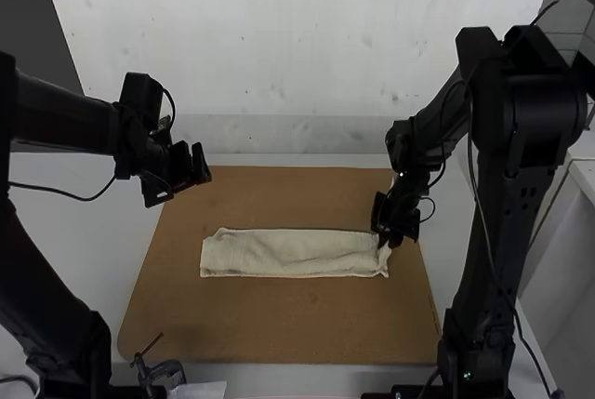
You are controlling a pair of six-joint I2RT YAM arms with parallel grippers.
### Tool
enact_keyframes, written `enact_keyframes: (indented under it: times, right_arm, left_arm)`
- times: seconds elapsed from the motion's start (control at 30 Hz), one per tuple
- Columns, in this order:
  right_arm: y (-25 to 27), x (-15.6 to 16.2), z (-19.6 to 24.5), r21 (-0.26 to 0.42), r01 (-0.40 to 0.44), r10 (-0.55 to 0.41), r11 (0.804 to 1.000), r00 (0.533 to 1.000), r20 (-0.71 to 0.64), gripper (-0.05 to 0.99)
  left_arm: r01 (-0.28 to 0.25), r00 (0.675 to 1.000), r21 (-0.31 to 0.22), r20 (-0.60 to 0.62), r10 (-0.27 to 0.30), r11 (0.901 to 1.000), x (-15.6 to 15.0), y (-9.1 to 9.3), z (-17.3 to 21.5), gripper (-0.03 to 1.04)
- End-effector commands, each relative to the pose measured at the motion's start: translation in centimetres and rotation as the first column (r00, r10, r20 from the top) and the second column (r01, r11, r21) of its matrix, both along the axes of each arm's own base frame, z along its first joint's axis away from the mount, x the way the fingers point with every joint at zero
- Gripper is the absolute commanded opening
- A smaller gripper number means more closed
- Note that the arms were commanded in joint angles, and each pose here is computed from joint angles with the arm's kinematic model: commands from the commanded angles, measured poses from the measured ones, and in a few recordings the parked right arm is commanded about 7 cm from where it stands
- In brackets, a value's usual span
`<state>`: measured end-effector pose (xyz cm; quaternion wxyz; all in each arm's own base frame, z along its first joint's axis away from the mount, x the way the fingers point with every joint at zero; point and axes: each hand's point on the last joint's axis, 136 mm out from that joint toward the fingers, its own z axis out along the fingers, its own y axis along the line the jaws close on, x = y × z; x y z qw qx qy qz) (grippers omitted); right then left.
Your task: Fold the towel.
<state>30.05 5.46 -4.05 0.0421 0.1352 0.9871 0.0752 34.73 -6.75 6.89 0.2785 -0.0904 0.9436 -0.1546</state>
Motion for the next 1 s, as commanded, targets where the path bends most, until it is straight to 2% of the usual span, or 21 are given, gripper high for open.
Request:
enact_keyframes:
  times: [0.0, 0.23, 0.43, 0.53, 0.7, 0.83, 0.97]
  right_arm:
    - [-4.6, -0.2, 1.0, -0.053, 0.061, -0.060, 0.997, 0.998, 0.013, 0.01]
    - [-10.1, 1.0, 3.6, -0.066, 0.148, -0.143, 0.987, 0.987, 0.076, 0.01]
    - [-14.7, 2.6, 5.9, -0.076, 0.244, -0.233, 0.967, 0.964, 0.130, 0.01]
    - [-15.3, 3.4, 6.9, -0.078, 0.253, -0.239, 0.964, 0.959, 0.152, 0.01]
    - [-12.3, 3.1, 6.5, -0.073, 0.184, -0.176, 0.980, 0.978, 0.112, 0.01]
    - [-6.2, 3.1, 6.6, -0.061, 0.080, -0.073, 0.995, 0.992, 0.105, 0.01]
    - [0.5, 3.2, 7.1, -0.064, -0.043, 0.051, 0.997, 0.991, 0.120, 0.01]
  left_arm:
    - [0.009, 0.999, 0.002, 0.041, -0.009, 1.0000, 0.0, 0.5, 1.4, 0.99]
    - [0.020, 0.999, 0.006, 0.035, -0.020, 0.9998, -0.5, 0.3, 1.2, 0.98]
    - [0.021, 0.999, 0.007, 0.043, -0.021, 0.9998, -0.8, 0.4, 1.4, 0.98]
    - [0.020, 0.999, 0.010, 0.046, -0.020, 0.9998, -0.7, 0.5, 1.5, 0.98]
    - [0.020, 0.999, 0.010, 0.040, -0.020, 0.9998, -0.9, 0.5, 1.2, 0.98]
    - [0.015, 0.999, 0.013, 0.037, -0.016, 0.9998, -0.9, 0.7, 1.1, 0.98]
    - [0.020, 0.999, 0.021, 0.039, -0.021, 0.9996, -1.0, 0.9, 1.0, 0.98]
